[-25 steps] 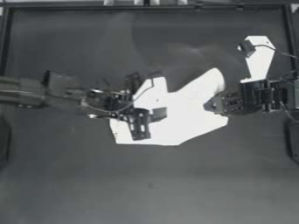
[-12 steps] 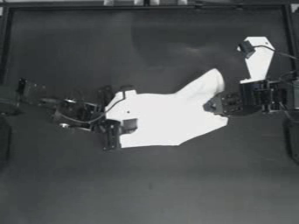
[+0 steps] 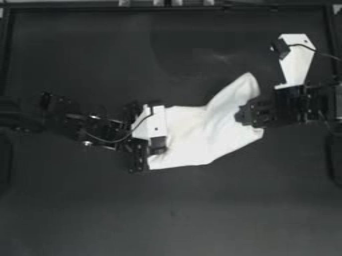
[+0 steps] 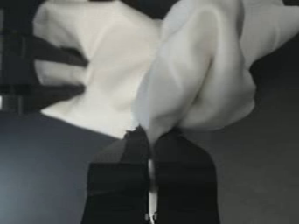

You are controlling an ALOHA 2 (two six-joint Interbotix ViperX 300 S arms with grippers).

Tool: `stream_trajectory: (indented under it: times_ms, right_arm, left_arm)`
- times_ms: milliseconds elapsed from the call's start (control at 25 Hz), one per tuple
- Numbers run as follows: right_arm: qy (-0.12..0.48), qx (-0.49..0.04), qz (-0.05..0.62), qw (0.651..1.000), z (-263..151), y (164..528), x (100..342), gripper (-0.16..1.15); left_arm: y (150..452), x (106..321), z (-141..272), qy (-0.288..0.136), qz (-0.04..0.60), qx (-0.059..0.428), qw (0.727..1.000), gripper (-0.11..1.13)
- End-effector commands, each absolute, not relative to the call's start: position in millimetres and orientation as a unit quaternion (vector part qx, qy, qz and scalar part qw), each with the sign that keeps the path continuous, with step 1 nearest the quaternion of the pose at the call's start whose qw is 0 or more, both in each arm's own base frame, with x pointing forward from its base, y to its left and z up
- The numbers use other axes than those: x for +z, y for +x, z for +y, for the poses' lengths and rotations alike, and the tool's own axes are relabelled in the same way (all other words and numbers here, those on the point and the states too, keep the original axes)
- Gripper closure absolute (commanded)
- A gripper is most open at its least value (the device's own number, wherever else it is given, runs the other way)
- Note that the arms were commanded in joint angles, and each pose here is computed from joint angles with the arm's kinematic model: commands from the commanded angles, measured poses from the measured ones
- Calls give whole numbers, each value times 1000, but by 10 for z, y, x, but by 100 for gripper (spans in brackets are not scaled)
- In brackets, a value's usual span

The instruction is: Fold shirt

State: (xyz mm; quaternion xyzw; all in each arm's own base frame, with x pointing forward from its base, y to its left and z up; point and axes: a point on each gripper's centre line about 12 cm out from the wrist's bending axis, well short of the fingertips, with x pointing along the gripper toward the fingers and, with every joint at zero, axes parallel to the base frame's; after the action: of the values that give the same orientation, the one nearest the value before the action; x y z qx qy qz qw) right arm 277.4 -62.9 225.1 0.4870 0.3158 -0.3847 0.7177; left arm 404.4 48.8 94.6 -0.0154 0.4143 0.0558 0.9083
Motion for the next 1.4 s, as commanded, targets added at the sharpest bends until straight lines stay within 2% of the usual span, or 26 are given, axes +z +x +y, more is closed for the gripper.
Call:
stream_trajectory:
  times_ms: [40, 520, 680, 800, 920, 1080, 1400]
  right_arm:
    - [494, -377, 305, 722, -634, 2851, 2413, 93]
    - [479, -370, 346, 717, -699, 3248, 2380, 93]
    - [477, -366, 346, 720, -701, 3274, 2405, 93]
    - [478, -364, 348, 720, -691, 3278, 2412, 93]
    - [479, -362, 351, 719, -673, 3283, 2410, 93]
    - [479, -360, 356, 717, -644, 3300, 2432, 93]
    - [467, -358, 386, 710, -611, 3503, 2416, 93]
  left_arm:
    - [4179, 950, 490, -14, 403, 52, 914, 28]
    - [4354, 1118, 508, -8, 375, 50, 926, 28]
    - [4328, 1300, 547, -7, 358, 55, 932, 28]
    - [4288, 1515, 591, -4, 337, 61, 939, 28]
    - [4205, 1714, 665, 0, 321, 71, 944, 28]
    - [4017, 1859, 705, 4, 324, 85, 942, 28]
    - [3588, 1942, 686, -8, 331, 100, 938, 28]
